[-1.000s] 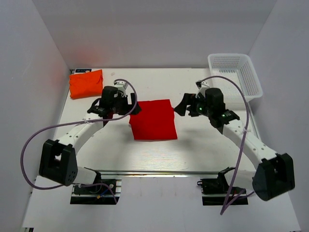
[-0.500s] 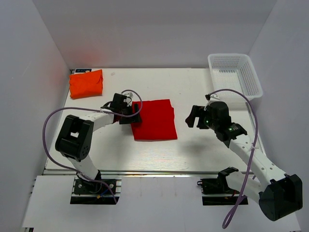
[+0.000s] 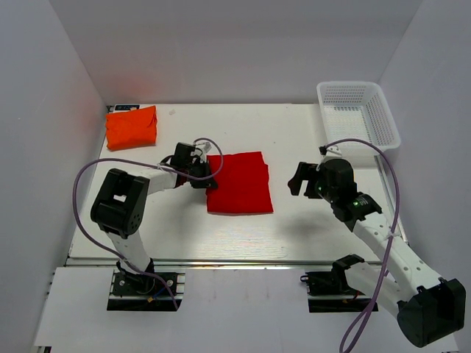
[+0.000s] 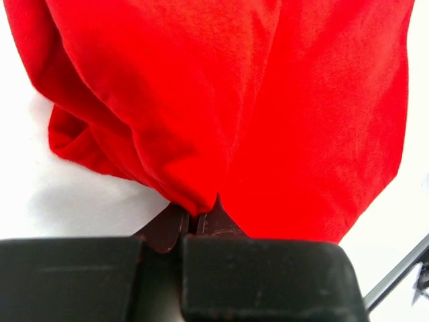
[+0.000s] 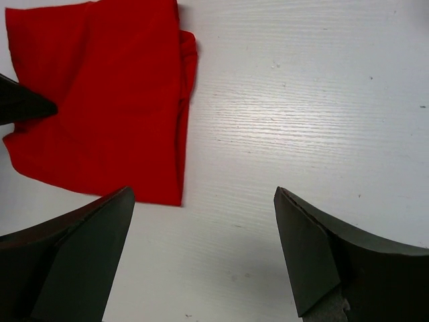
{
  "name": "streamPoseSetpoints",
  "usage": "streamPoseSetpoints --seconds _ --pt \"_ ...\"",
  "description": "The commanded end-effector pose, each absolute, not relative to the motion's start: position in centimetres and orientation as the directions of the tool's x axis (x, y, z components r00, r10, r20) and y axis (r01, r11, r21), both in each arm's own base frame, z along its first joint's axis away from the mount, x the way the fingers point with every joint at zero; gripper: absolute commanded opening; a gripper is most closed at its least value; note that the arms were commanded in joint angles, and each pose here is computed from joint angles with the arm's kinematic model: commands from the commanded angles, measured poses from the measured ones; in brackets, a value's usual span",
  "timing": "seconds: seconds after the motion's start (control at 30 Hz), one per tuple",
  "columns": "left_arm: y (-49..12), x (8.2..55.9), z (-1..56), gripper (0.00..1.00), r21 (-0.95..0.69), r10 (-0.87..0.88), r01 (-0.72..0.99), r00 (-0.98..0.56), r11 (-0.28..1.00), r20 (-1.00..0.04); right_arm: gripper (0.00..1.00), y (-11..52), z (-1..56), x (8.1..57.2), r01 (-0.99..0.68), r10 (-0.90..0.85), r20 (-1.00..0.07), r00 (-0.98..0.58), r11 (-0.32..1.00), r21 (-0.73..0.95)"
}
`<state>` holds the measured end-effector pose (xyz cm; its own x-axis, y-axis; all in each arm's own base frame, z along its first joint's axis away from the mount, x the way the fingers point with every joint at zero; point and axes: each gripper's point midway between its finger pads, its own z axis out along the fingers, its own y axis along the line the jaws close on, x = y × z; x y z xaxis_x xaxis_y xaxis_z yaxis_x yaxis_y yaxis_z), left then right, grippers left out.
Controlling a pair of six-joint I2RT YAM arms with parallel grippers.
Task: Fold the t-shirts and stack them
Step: Put the neatly folded tshirt into the corner of the board with the left arm
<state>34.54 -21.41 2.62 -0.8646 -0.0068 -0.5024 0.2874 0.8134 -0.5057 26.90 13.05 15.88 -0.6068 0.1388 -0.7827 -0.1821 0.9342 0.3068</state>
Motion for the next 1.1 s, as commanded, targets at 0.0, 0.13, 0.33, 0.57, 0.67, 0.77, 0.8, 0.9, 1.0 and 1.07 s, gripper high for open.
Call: streamPoseSetpoints --seconds 0.0,0.13,0.33,0.57,0.67,0.77,0.8,0.9,1.0,1.07 --pt "-21.8 38.3 7.1 0.0 -0.425 0.067 0.438 -0.755 0.792 -0.653 0.9 12.0 15.8 27.2 -0.153 0.138 -0.804 -0.578 0.95 0.273" --pt "-21.1 40.5 10.7 0.0 -0.321 0.154 0.535 -0.664 0.782 -0.732 0.9 11.5 15.7 27.3 -0.133 0.141 -0.809 -0.571 0.956 0.261" --pt "-17.7 44.4 14.6 0.0 -0.128 0.259 0.562 -0.556 0.817 -0.79 0.9 11.1 15.5 27.6 -0.107 0.142 -0.815 -0.562 0.964 0.242" --pt "-11.8 48.9 18.4 0.0 0.038 0.319 0.499 -0.492 0.866 -0.81 0.9 10.9 15.5 28.6 -0.086 0.139 -0.817 -0.56 0.971 0.225" --pt "-9.3 50.8 19.8 0.0 0.098 0.347 0.479 -0.467 0.872 -0.813 0.9 10.9 15.4 29.0 -0.08 0.132 -0.814 -0.566 0.974 0.213" --pt "-6.4 53.0 20.4 0.0 0.156 0.386 0.466 -0.452 0.871 -0.804 0.9 11.1 15.1 29.6 -0.073 0.127 -0.807 -0.577 0.976 0.206" --pt "-5.8 53.2 20.3 0.0 0.158 0.394 0.471 -0.46 0.868 -0.796 0.9 11.1 15.0 29.7 -0.071 0.126 -0.805 -0.579 0.976 0.204" --pt "-2.8 55.1 20.0 0.0 0.184 0.405 0.442 -0.481 0.878 -0.778 0.9 11.5 14.8 30.4 -0.071 0.122 -0.795 -0.595 0.976 0.203" --pt "-0.1 56.8 21.3 0.0 0.213 0.41 0.418 -0.465 0.883 -0.785 0.9 12.0 14.5 31.1 -0.073 0.118 -0.781 -0.613 0.976 0.205" --pt "0.8 57.9 21.7 0.0 0.229 0.423 0.428 -0.441 0.874 -0.791 0.9 12.4 14.2 31.5 -0.07 0.123 -0.771 -0.624 0.975 0.211"
